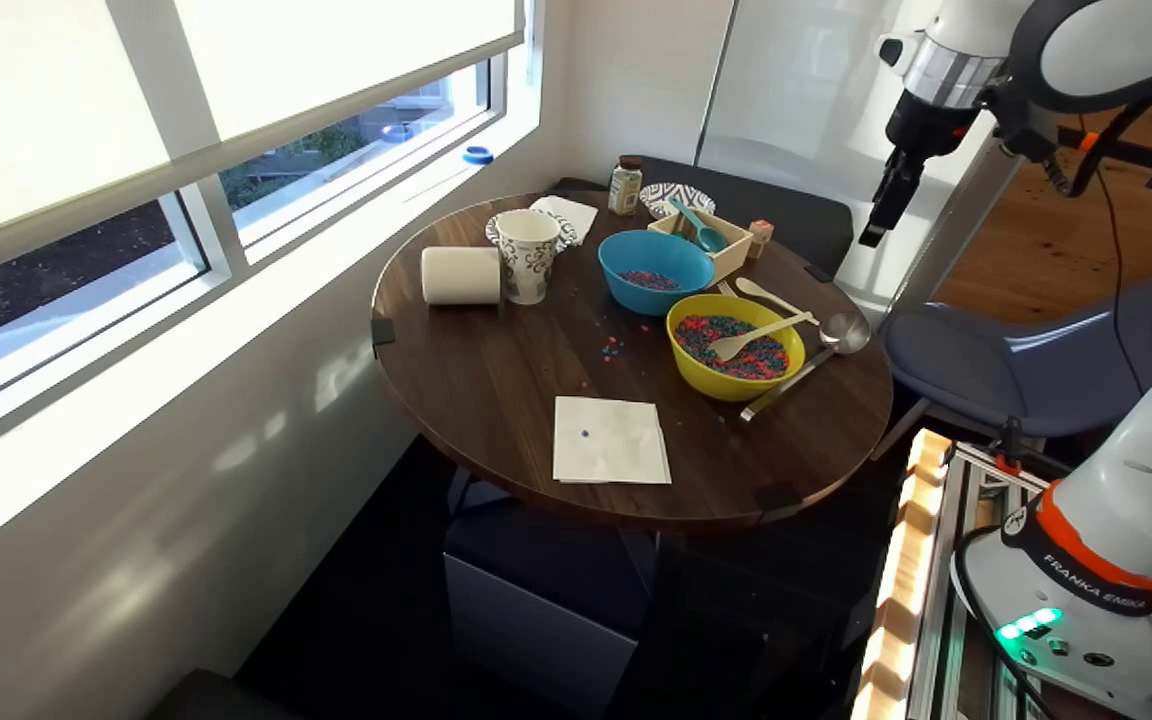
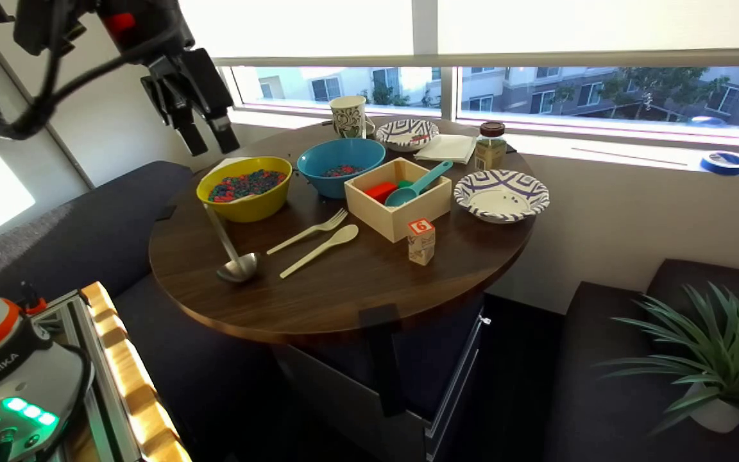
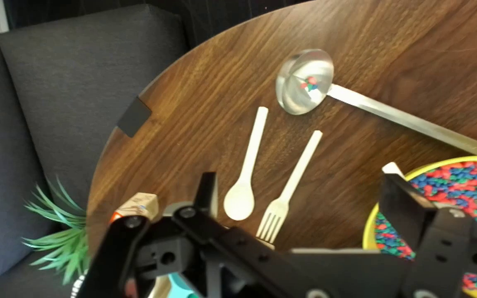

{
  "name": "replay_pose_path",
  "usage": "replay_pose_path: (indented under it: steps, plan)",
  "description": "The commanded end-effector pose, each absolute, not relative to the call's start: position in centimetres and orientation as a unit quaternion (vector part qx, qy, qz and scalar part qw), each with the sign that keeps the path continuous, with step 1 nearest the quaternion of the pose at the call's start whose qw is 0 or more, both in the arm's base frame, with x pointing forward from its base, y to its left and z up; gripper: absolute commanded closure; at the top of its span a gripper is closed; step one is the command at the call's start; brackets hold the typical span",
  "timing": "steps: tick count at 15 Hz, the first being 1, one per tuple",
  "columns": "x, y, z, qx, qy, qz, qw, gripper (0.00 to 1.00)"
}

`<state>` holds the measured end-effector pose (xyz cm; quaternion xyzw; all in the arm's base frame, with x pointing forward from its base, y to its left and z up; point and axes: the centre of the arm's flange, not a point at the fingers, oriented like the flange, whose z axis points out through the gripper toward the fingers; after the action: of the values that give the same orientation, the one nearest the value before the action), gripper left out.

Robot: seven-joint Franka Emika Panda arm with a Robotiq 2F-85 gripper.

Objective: Pick up the spoon in the yellow bowl and use to to move a spoon of the yellow bowl's content into the blue content before putting the spoon to the right far right of the table near the wooden box

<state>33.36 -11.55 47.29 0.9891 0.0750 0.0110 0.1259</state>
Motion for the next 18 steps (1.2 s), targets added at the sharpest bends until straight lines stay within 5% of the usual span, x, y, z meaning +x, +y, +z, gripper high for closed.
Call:
replay_pose_path:
  steps: [1,14,15,18]
  plan:
    - [34.4,-7.9,44.6,0.982,0.163,-0.023,0.096,0.00]
    - [37.5,-0.7,38.0,0.875,0.447,-0.130,0.133,0.00]
    - [37.6,-0.4,37.7,0.868,0.457,-0.136,0.141,0.02]
    - [38.1,-0.1,37.0,0.851,0.478,-0.143,0.165,0.31]
